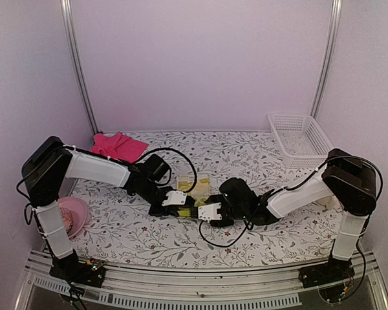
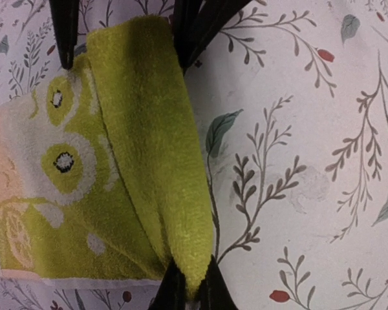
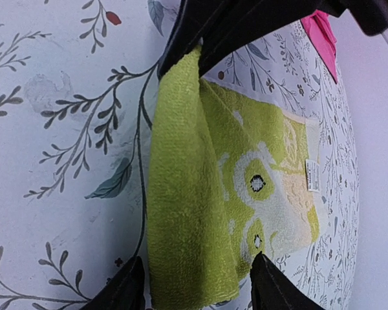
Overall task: Roll the towels
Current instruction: Roll the towel at the center of the board.
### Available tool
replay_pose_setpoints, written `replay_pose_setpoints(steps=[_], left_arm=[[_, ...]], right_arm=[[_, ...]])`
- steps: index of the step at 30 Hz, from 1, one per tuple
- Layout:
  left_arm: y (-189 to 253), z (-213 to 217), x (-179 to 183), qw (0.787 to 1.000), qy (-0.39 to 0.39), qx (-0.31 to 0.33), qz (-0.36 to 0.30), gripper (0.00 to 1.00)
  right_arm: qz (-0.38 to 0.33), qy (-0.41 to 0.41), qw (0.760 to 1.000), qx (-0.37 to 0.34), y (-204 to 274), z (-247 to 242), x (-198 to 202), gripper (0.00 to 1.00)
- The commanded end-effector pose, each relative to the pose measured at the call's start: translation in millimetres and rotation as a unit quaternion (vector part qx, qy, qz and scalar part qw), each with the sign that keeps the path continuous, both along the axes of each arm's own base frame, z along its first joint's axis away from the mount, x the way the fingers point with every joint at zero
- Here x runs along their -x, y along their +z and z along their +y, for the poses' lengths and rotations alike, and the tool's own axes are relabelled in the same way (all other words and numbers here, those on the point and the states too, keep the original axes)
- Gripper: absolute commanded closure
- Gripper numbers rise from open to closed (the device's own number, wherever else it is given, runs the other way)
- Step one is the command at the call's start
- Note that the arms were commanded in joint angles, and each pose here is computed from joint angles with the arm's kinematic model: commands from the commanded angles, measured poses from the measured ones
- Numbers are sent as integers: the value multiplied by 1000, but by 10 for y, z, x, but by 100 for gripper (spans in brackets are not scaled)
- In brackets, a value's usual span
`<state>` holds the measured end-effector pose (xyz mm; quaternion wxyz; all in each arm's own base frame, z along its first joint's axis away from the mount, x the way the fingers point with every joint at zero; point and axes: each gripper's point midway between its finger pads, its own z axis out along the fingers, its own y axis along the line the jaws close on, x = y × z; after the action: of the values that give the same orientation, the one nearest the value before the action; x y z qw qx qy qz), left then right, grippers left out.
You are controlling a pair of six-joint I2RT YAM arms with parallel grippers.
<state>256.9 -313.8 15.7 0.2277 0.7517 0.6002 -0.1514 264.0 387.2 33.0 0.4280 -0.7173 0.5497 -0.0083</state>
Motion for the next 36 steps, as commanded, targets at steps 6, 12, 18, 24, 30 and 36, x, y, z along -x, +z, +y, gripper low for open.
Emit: replay_pose_setpoints(steps=[6, 12, 18, 24, 30, 36], left_arm=[[-179, 128, 129, 998, 6, -31, 49, 100], [-164, 109, 121, 998, 7, -28, 51, 100], [-171, 105, 122, 998, 8, -29, 54, 100], [-145, 121, 134, 998, 6, -28, 51, 100], [-78, 151, 157, 999, 1, -26, 46, 100], [-21, 209, 169, 999, 4, -21, 40, 96]], right_arm=[[-46, -4, 999, 14, -55, -48, 72, 44], [-49, -1, 999, 14, -58, -50, 115, 57], [-47, -6, 999, 21, -123, -54, 116, 60], [-24, -21, 999, 19, -168, -24, 103, 78], [34, -30, 999, 15, -162, -28, 143, 96], [119, -39, 992, -6, -70, -16, 206, 97]])
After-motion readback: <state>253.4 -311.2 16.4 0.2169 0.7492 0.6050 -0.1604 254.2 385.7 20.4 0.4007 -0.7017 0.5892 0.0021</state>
